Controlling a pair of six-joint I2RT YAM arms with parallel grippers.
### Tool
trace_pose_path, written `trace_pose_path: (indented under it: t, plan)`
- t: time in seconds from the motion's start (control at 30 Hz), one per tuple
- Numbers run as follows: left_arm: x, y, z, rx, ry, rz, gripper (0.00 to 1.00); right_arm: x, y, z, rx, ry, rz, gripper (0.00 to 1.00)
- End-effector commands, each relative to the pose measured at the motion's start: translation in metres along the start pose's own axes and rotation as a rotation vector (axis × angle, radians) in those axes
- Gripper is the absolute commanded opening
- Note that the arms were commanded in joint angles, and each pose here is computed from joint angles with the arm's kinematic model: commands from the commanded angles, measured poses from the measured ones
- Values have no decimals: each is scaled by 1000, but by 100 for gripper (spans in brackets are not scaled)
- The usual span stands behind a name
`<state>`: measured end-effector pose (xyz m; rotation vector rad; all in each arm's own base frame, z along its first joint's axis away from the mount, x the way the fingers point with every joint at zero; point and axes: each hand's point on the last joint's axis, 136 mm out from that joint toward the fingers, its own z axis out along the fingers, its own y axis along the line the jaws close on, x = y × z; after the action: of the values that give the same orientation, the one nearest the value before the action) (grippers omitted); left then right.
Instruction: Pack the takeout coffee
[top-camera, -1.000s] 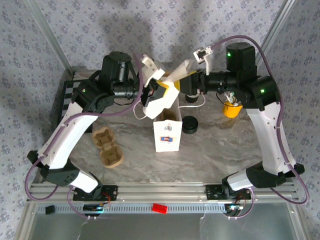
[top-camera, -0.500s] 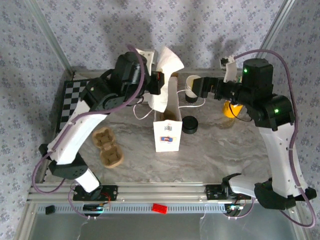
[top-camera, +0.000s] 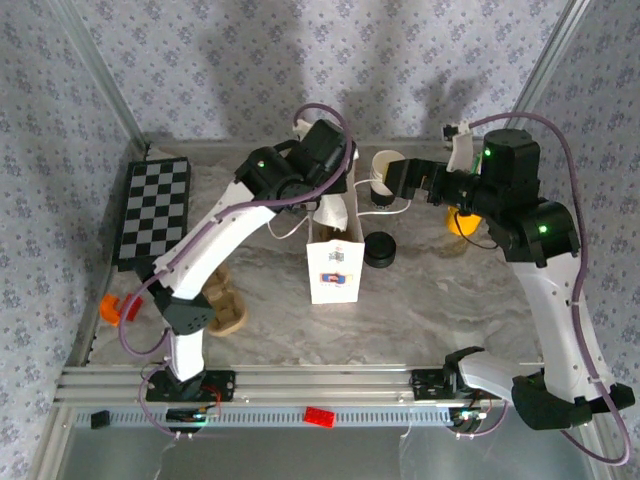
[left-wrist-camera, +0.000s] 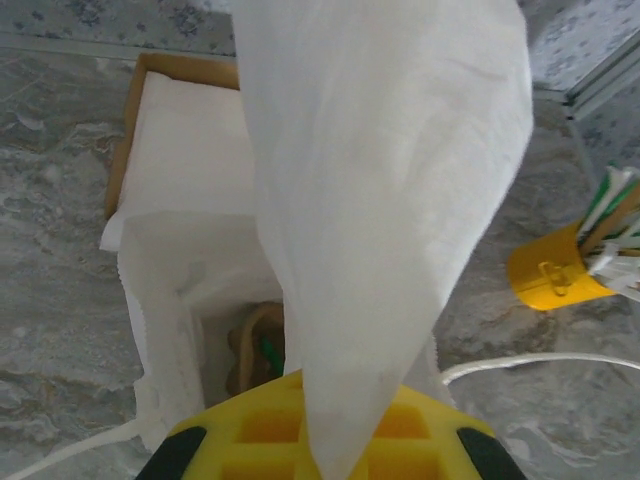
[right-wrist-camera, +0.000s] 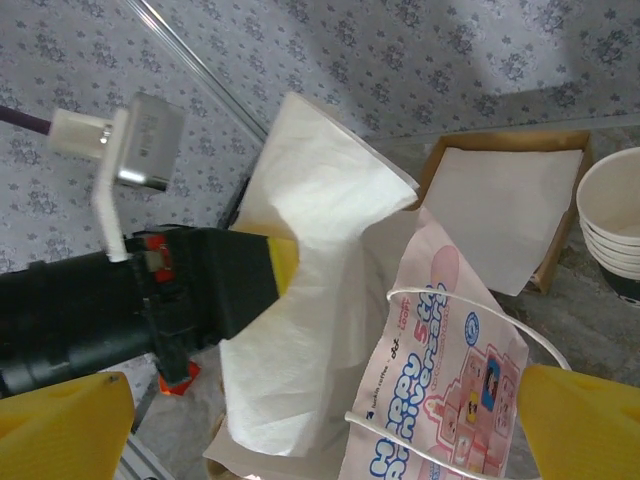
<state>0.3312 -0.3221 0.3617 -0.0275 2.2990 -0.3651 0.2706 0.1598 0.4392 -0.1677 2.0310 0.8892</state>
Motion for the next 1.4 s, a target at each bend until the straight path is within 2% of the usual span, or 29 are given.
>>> trace_pose_path:
  t: [0.0,0.23,0.33,0.4,0.53,0.8,0.93,1.0,1.07,1.1,1.23,1.37]
  plan:
    - [-3,13,-5,-80,-33,-27,0,-5,7,-8,-31,-33,-5,100]
    - [19,11,5,-122,12,-7,0,-5,5,-9,-37,-37,-5,100]
    - [22,15,5,-137,21,-16,15,-5,4,-10,-41,-40,2,100]
    - [21,14,1,-126,16,-23,20,-5,4,-9,-44,-39,4,100]
    - [11,0,-11,-41,-6,-29,34,-5,3,-8,-50,-39,15,100]
    - [-4,-9,-16,0,-57,34,52,-8,2,-10,-47,-55,24,100]
    - [-6,-17,-2,8,-59,79,52,-8,2,-10,-50,-57,34,100]
    - [-6,-10,7,-23,-47,65,42,-8,1,-9,-52,-58,40,100]
    - [-4,-1,6,-53,-32,35,27,-8,2,-9,-55,-55,42,100]
    - [-3,0,4,-58,-32,29,25,-7,2,-9,-55,-52,41,100]
    - [9,4,2,-61,-7,17,24,-6,0,-9,-54,-55,43,100]
    - [19,10,6,-80,20,11,28,-6,0,-8,-57,-53,44,100]
